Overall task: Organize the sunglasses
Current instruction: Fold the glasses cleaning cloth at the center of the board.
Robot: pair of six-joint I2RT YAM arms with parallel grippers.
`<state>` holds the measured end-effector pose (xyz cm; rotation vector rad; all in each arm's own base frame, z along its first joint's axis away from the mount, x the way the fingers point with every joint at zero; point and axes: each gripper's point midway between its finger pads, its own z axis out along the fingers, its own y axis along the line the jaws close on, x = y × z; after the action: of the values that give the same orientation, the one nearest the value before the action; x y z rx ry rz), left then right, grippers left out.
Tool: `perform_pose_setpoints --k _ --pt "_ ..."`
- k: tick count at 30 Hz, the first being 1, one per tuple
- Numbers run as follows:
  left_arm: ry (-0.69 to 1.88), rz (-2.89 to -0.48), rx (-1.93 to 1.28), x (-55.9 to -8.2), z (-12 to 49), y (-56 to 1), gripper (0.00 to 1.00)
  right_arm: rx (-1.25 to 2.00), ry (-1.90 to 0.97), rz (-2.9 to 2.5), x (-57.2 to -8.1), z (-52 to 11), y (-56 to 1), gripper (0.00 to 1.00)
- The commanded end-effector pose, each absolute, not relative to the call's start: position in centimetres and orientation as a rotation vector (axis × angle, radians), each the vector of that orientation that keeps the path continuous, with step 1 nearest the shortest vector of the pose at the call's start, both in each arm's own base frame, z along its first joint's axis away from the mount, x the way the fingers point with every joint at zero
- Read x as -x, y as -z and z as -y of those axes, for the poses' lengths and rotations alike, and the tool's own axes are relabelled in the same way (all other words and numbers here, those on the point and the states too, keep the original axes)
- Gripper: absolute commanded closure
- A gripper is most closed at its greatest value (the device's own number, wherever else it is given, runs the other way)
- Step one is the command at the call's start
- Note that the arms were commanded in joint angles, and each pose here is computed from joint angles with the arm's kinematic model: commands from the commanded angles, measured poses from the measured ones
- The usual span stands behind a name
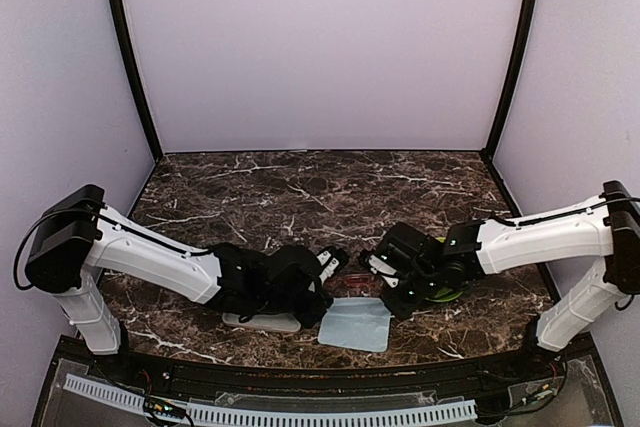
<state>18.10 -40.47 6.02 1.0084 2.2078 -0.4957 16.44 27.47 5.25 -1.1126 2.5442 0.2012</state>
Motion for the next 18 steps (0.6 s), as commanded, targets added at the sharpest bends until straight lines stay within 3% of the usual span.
perform_pose_setpoints --k 1,18 --pt "0.515 -2.182 -1.059 -17.5 40.3 -6.2 1.0 1.091 -0.281 -2.513 -15.7 -28.4 -5.8 0.99" --pt "0.52 -2.214 -1.184 -15.5 40.0 -4.8 1.0 1.102 -0.308 -2.527 -13.0 -29.0 -4.7 0.96"
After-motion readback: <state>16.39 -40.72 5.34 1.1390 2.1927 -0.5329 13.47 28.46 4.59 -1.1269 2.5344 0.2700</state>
